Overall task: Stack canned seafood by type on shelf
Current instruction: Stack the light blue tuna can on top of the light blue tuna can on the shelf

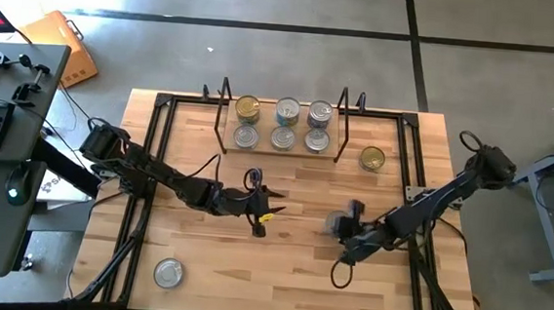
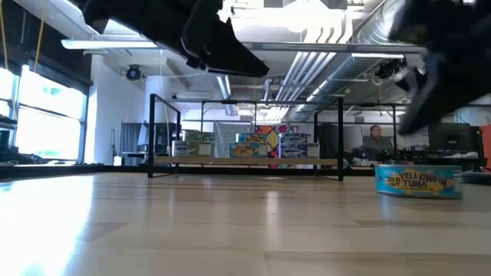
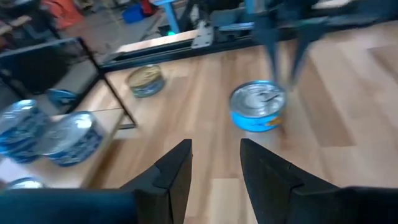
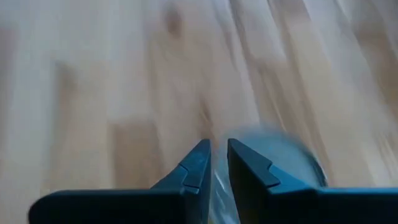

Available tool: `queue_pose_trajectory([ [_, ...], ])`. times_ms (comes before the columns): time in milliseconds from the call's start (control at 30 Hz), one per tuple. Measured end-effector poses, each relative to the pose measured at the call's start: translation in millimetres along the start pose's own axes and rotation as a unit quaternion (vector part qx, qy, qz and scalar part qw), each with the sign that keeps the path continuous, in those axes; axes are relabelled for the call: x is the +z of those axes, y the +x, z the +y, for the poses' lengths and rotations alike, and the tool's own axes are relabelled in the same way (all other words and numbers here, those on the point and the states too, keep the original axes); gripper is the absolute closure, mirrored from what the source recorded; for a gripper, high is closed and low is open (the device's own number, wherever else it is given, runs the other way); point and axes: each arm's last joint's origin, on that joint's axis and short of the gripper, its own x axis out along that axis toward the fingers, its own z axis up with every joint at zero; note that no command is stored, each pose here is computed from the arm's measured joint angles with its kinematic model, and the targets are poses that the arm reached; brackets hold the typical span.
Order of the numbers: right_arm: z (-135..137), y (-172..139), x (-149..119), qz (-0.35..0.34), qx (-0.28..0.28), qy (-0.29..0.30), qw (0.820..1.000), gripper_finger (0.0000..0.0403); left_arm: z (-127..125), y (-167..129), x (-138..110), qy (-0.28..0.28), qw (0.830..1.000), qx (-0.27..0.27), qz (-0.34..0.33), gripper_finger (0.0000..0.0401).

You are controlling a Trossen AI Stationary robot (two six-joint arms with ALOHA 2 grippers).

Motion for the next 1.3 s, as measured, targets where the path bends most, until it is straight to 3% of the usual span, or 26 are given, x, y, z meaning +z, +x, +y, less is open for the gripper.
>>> queue_pose_trajectory([
  [100,-11,-2,-14,0.063,-0.058,0.039,0.996,0.0359,0,3,-1,-0.005,1.000,-0.027,0.000,0.0274],
  [233,-23,7,-33,0.087,-0.095,0.083,0.988,0.0359,-2,9,-8,-0.003,0.999,-0.043,0.007,0.0274],
  [500,-33,43,-10,-0.060,-0.022,0.105,0.992,0.0359,-5,11,-8,-0.004,0.999,-0.053,-0.006,0.0274],
  [700,-41,67,26,-0.211,-0.009,0.081,0.974,0.0359,-7,11,-8,0.013,0.995,-0.095,-0.008,0.0274],
  [833,-31,53,36,-0.275,-0.016,0.061,0.959,0.0359,-10,11,-10,0.071,0.988,-0.135,-0.016,0.0274],
  [933,-25,34,34,-0.274,-0.013,0.035,0.961,0.0359,-10,17,-16,0.089,0.983,-0.162,-0.013,0.0274],
  [1067,-20,9,26,-0.259,-0.003,0.017,0.966,0.0359,4,38,-23,0.071,0.969,-0.234,-0.025,0.0267],
  [1300,-17,-13,19,-0.264,-0.027,0.014,0.964,0.0359,6,82,-46,0.149,0.948,-0.280,-0.008,0.0239],
])
